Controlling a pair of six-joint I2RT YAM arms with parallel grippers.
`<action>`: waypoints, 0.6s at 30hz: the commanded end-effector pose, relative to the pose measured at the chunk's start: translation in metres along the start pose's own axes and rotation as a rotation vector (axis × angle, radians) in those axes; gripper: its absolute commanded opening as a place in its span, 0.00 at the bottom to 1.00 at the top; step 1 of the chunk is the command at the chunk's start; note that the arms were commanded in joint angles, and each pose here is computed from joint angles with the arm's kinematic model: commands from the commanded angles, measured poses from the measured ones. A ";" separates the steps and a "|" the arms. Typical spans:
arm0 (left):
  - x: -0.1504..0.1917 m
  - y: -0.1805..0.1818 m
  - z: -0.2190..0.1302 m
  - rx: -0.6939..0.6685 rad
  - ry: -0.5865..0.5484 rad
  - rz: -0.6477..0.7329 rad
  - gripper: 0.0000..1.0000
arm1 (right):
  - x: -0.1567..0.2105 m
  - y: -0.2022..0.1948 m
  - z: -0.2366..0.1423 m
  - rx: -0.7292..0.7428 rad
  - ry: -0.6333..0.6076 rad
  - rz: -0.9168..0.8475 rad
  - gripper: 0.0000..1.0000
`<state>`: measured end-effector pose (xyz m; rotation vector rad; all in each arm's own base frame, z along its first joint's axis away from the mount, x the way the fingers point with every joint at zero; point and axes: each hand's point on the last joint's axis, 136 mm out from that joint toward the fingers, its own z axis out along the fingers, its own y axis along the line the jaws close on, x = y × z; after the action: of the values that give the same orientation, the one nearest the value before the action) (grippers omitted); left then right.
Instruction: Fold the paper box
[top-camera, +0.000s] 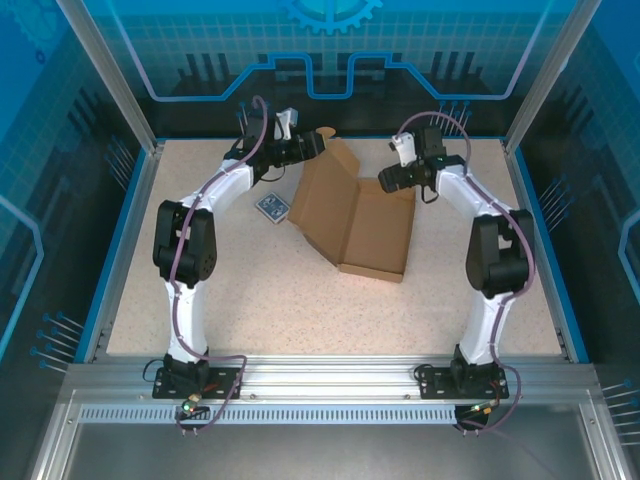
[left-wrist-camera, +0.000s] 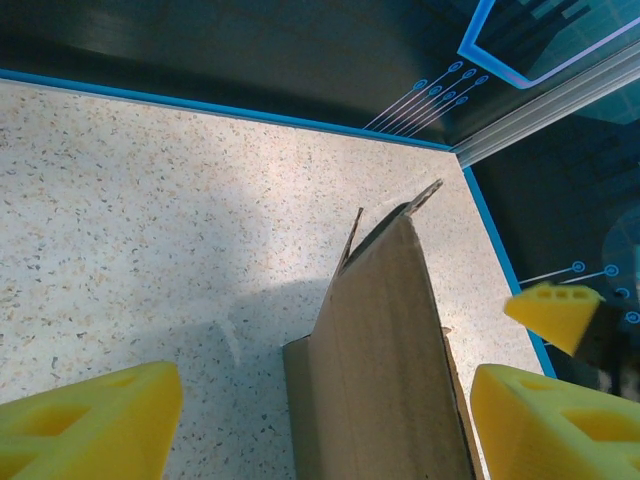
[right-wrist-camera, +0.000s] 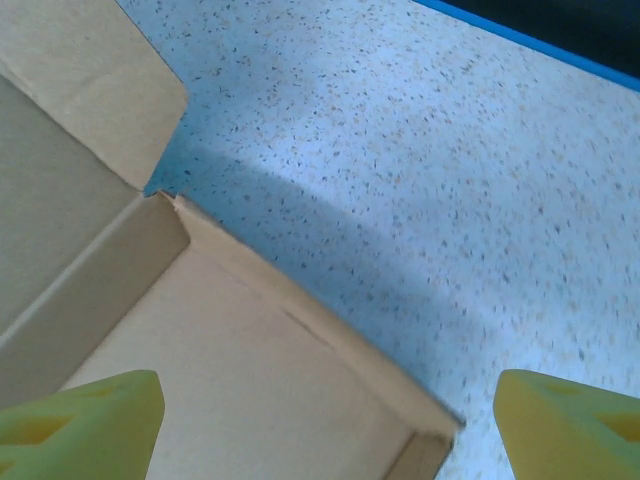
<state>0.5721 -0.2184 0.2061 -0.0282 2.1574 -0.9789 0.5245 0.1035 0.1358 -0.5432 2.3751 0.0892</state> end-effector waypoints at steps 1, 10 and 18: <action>-0.004 -0.005 0.000 0.012 0.009 0.029 0.77 | 0.021 0.004 0.022 -0.053 0.133 -0.167 0.86; -0.005 -0.007 0.000 0.014 0.009 0.033 0.77 | 0.026 0.010 0.056 -0.140 0.203 -0.249 0.75; -0.006 -0.008 0.000 0.016 0.008 0.039 0.77 | 0.035 0.014 0.074 -0.175 0.244 -0.262 0.53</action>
<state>0.5719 -0.2184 0.2087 -0.0263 2.1628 -0.9763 0.5450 0.1143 0.0666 -0.9462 2.4921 0.0824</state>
